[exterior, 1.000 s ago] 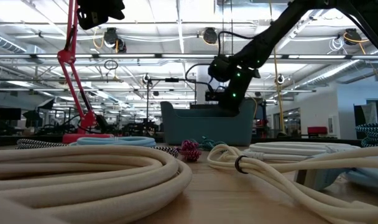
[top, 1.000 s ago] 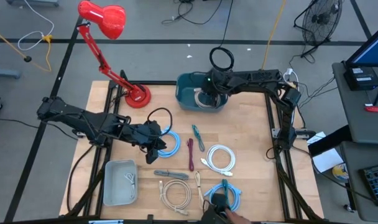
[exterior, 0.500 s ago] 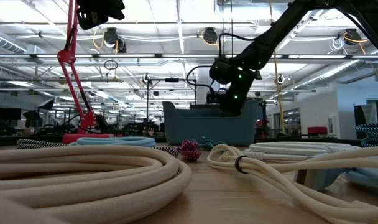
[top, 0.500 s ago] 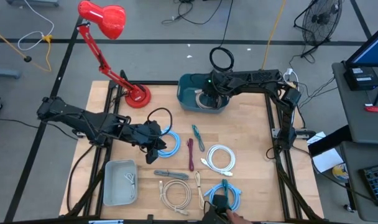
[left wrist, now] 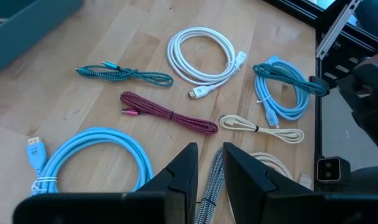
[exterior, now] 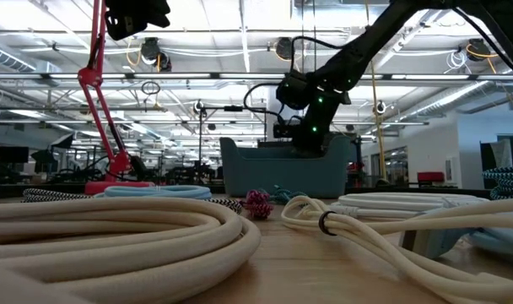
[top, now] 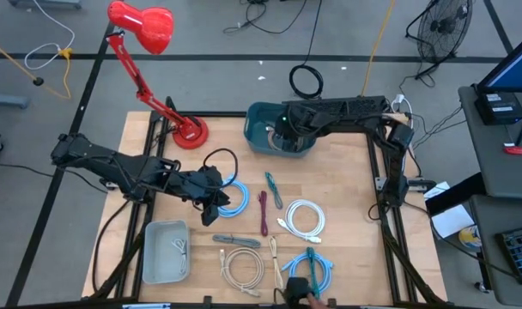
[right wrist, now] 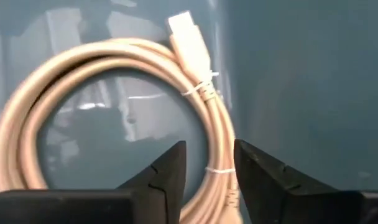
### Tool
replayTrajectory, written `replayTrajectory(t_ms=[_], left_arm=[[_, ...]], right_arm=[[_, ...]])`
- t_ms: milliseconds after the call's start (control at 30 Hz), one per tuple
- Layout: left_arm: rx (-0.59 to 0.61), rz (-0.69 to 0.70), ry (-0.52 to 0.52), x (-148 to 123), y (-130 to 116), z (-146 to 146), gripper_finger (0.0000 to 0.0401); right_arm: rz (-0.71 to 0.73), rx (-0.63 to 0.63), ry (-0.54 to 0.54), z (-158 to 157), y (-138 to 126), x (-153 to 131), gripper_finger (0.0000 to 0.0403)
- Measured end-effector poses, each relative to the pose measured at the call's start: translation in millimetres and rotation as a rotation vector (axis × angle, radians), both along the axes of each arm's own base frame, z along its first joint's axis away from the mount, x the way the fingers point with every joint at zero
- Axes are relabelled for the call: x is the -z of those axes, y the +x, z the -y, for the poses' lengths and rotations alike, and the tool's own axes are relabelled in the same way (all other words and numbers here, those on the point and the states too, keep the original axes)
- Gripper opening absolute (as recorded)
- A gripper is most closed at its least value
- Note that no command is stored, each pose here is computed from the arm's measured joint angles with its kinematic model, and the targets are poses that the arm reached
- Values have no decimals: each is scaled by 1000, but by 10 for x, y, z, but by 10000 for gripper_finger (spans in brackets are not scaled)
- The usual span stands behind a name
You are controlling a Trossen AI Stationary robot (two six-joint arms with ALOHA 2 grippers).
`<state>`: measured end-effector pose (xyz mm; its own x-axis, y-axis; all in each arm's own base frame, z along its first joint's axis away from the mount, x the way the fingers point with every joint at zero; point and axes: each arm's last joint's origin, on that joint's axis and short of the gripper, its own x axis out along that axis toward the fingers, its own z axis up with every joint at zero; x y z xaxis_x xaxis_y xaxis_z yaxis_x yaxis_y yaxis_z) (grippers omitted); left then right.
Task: Pick & Place USB Port
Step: Put the top blue charger cable into the gray bin
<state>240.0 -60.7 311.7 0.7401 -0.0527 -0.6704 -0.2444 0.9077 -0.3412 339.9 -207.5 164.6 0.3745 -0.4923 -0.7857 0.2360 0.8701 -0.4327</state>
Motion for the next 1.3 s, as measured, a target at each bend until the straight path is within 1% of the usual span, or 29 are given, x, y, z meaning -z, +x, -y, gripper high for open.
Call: replayTrajectory(t_ms=[133,267,333,467,600,667,767,867,967,1100,1167,1300], left_arm=[[1,0,1,0,0,0,76],[0,2,7,-1,0,-2,76],[0,4,16,-2,0,-3,76],[5,7,33,-4,4,-17,76],[4,12,47,-7,15,-51,76],[0,17,54,-11,24,-77,76],[-6,20,63,-13,34,-113,76],[-16,29,67,-20,47,-151,76],[-11,44,61,-32,66,-188,76],[-17,63,64,-47,86,-237,76],[-21,85,70,-64,104,-267,76],[-11,142,52,-110,148,-333,76]], right_arm=[[36,-54,-75,-97,89,-232,138],[158,-69,-143,-168,118,-626,136],[261,-57,-183,-199,115,-899,133],[445,-12,-200,-317,-2,-1365,128],[583,55,-155,-445,-183,-1684,125],[639,91,-112,-507,-279,-1804,126],[722,65,3,-604,-402,-1953,125],[800,11,173,-699,-487,-2054,122],[842,-49,347,-804,-552,-2122,121],[863,-187,551,-1014,-627,-2228,120],[858,-242,626,-1143,-648,-2268,119],[854,-332,707,-1418,-685,-2354,116]])
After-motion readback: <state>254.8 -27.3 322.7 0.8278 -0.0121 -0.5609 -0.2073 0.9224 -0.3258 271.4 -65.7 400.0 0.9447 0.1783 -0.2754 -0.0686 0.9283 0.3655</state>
